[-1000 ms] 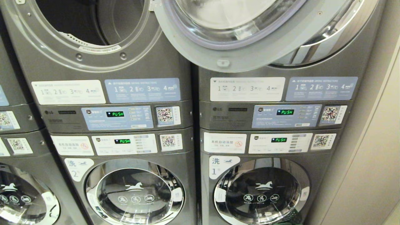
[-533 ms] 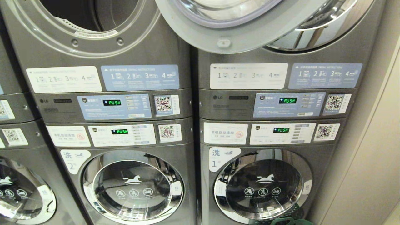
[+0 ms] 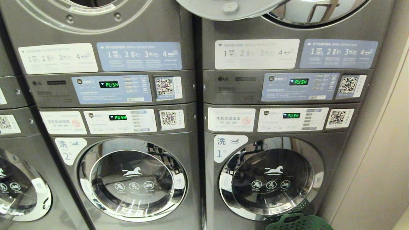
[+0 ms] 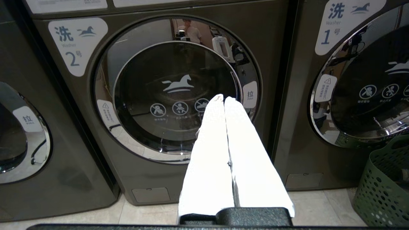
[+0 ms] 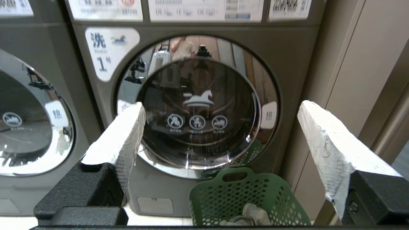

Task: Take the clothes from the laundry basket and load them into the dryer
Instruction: Take the clothes out of the basket

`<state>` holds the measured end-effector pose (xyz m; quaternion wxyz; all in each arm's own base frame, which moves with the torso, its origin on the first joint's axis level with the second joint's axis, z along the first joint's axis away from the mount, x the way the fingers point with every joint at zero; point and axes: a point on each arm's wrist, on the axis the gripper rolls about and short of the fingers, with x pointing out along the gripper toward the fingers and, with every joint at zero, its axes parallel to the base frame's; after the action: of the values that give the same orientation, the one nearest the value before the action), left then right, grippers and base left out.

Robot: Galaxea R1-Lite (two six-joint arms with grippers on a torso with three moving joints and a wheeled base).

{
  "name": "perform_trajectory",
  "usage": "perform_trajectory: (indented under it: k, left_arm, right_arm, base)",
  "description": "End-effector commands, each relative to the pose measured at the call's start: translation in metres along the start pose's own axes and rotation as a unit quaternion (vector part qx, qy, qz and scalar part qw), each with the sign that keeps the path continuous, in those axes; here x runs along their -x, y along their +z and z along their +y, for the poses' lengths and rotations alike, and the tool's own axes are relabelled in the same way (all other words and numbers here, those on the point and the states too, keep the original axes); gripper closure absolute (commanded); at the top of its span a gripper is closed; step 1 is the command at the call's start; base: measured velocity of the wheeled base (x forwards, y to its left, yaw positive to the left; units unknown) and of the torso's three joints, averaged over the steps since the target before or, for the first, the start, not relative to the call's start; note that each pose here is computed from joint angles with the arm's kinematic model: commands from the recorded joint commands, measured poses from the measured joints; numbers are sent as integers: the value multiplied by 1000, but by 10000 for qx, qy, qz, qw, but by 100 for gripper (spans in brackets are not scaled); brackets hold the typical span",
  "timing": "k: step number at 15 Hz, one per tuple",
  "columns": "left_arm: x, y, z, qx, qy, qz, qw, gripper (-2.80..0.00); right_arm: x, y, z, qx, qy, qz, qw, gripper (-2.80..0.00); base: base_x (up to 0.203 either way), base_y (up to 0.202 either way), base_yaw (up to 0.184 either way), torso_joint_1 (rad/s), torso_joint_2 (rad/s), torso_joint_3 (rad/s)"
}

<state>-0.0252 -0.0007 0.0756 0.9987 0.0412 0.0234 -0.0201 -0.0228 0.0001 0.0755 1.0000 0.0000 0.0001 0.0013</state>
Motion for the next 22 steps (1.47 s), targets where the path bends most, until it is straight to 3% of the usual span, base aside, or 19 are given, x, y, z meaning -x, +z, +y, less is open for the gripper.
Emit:
perform_trajectory:
  k: [1,12,22]
  left_arm:
    - [0,0,0,-3,0,-17,10000,0]
    - [0,0,0,-6,1,-20,10000,0]
    - [0,0,0,-6,0,-12,10000,0]
  right_arm:
    - [0,0,0,0,3,-8,10000,-280]
    - [0,0,0,0,3,-8,10000,-280]
    - [0,0,0,0,3,-8,10000,-280]
  base:
    - [0,0,0,-243,512,270]
    - [0,0,0,-222,471,244]
    - [0,0,0,-14,37,18]
